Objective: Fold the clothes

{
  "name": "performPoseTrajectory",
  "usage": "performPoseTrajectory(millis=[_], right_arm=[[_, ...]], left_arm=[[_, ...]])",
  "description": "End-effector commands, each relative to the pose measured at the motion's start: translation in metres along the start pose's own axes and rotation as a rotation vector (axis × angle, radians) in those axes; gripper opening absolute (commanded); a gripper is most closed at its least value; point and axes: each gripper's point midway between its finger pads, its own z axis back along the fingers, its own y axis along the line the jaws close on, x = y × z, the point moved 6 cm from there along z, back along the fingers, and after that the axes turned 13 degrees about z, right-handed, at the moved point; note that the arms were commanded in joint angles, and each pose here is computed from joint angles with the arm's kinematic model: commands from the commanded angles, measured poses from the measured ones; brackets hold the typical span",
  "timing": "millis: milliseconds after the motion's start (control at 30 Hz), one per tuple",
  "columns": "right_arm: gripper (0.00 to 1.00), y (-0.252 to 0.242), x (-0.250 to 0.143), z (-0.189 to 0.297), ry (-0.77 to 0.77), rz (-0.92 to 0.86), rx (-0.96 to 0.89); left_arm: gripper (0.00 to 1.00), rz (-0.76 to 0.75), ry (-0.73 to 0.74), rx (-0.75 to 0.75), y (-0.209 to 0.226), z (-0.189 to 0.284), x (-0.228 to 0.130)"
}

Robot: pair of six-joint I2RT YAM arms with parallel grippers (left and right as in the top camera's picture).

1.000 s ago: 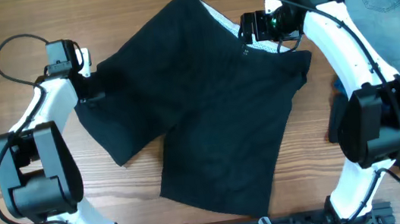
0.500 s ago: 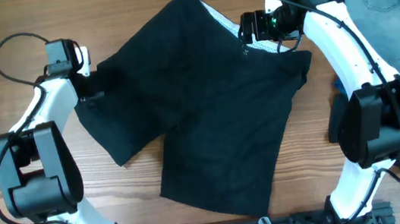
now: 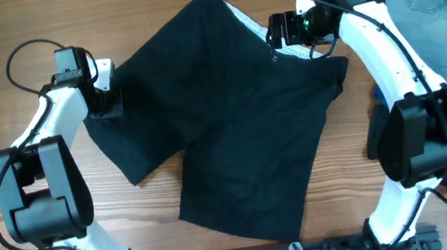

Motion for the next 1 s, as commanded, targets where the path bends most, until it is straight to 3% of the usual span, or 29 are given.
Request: performPoseTrajectory(millis=[0,67,233,267,300,400,467,533,567,967], right_arm=[[1.0,0.003,0.007,0.012,-0.032,0.015,0.012],[1.0,0.003,0.006,0.012,-0.03,0.015,0.013],[1.0,0.003,0.006,0.012,-0.028,0.016,0.013],[1.0,0.003,0.006,0.012,-0.028,0.015,0.013],[1.0,0.003,0.006,0.012,-0.028,0.016,0.013],[1.0,0.003,0.006,0.012,-0.029,0.017,0.013],[1.0,0.003,0.006,0.012,-0.029,0.019,0.013],[1.0,0.003,0.006,0.012,-0.031,0.019,0.012],[1.0,0.003,0.007,0.012,-0.032,0.02,0.012],[1.0,0.003,0.007,0.012,-0.034,0.02,0.012]], left_arm=[[0.29,-0.03,-0.007,-0.039,-0.006,0.0,0.004],[0.27,-0.03,-0.005,-0.038,-0.005,0.0,0.004],[0.32,-0.025,0.029,-0.036,-0.004,-0.011,-0.002],[0.43,-0.022,0.051,-0.034,-0.003,-0.018,-0.006],[0.48,-0.021,0.059,-0.025,-0.001,-0.022,-0.007],[0.5,-0.021,0.066,0.009,0.003,-0.026,-0.009],[0.38,-0.022,0.062,0.031,0.006,-0.026,-0.008],[0.14,-0.023,0.055,0.041,0.007,-0.026,-0.007],[0.07,-0.023,0.05,0.045,0.007,-0.026,-0.006],[0.04,-0.003,-0.082,0.186,0.022,-0.024,0.018]])
